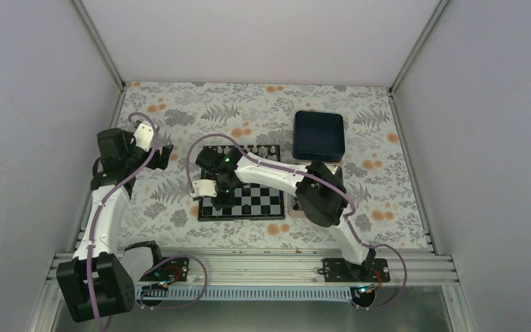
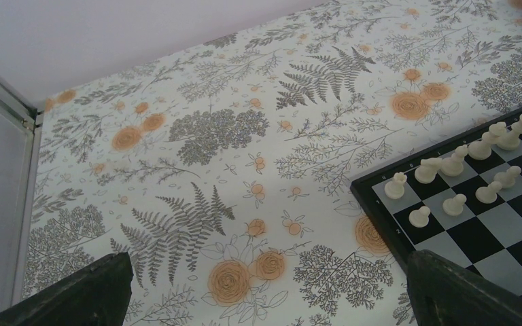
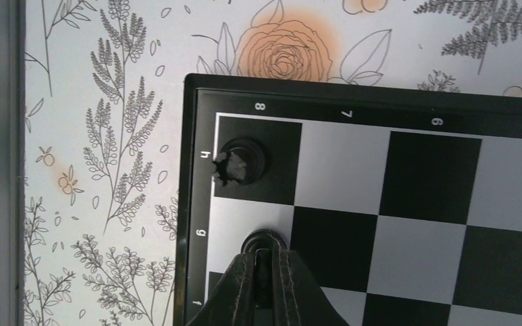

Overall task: Set up the chess pieces on the board
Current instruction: Move the chess piece to the chessboard.

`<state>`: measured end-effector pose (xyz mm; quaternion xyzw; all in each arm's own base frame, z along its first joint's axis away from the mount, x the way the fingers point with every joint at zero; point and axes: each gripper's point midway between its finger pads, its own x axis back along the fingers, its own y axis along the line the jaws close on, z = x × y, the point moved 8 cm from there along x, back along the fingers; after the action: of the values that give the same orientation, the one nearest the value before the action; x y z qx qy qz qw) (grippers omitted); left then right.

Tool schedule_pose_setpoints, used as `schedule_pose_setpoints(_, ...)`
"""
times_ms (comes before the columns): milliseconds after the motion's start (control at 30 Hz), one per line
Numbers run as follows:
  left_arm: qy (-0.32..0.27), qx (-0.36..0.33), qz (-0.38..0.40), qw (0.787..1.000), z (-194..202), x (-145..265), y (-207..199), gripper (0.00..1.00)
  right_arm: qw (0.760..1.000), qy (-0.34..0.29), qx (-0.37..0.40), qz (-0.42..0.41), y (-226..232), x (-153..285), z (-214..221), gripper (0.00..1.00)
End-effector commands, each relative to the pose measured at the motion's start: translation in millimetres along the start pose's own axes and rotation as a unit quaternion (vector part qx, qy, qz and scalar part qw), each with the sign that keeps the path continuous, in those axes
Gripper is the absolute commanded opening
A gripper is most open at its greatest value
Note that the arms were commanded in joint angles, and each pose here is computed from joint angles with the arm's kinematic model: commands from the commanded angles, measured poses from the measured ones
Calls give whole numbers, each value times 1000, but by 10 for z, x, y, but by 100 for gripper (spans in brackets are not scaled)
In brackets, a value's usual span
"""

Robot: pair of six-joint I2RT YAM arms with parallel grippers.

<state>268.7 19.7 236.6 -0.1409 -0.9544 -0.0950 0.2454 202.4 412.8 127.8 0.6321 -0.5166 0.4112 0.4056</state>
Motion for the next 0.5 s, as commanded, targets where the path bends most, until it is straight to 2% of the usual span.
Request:
schedule_pose_setpoints(0,-14,0,-7,1000,-28,21,14,100,1000,0,16,-12,138,34,-37,4)
schedule_pose_setpoints(467,-12,1,-7,1000,-11,8,16,100,1000,13,20,-11,176,-33,-39,6)
